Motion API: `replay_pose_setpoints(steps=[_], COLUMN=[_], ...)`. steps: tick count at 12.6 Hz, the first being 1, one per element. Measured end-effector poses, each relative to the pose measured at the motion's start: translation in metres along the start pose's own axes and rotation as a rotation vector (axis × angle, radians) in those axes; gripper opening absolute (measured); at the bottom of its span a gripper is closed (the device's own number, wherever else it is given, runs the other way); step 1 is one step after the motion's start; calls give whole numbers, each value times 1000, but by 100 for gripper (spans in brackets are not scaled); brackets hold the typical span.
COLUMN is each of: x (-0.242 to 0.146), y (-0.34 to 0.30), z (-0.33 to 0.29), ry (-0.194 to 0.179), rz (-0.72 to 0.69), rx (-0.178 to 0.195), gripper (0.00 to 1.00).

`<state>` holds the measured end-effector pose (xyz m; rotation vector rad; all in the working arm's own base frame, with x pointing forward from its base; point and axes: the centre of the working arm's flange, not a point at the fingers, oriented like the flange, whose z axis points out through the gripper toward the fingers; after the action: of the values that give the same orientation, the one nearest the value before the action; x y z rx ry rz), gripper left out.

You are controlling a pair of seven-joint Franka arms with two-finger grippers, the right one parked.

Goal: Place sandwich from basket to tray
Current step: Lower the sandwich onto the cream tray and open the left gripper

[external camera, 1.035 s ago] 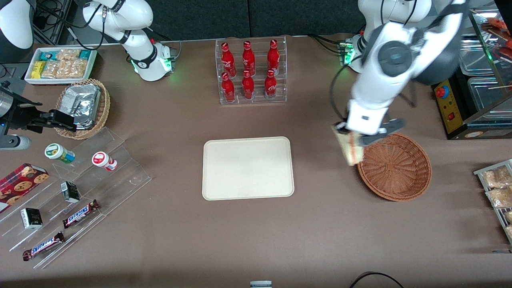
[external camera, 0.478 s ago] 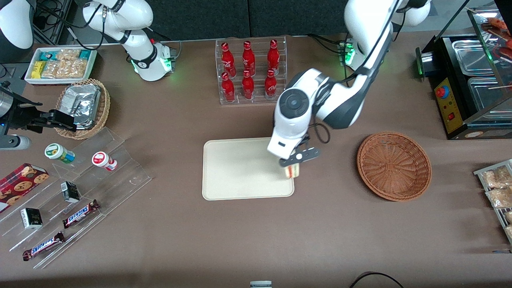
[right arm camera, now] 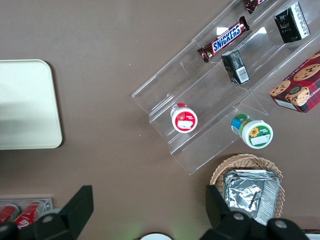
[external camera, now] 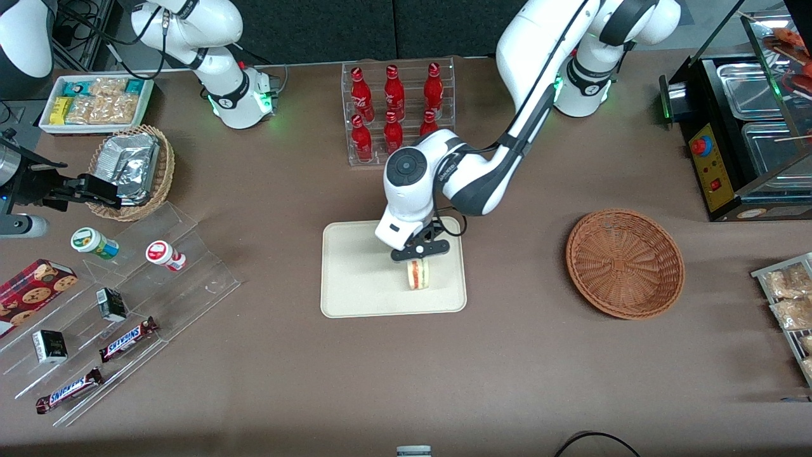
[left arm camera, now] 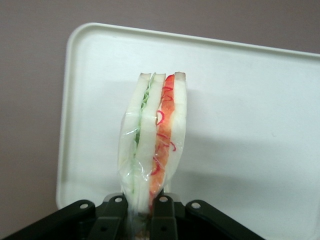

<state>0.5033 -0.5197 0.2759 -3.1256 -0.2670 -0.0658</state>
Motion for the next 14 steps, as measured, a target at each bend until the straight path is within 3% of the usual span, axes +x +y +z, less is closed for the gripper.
replay_pose_setpoints(steps=[5, 9, 14], x=[-10, -9, -8], y=[12, 12, 13], z=[29, 44, 41], ry=[17, 19, 20], rz=[25, 25, 23], rx=[-30, -34, -35], gripper=[15, 15, 66])
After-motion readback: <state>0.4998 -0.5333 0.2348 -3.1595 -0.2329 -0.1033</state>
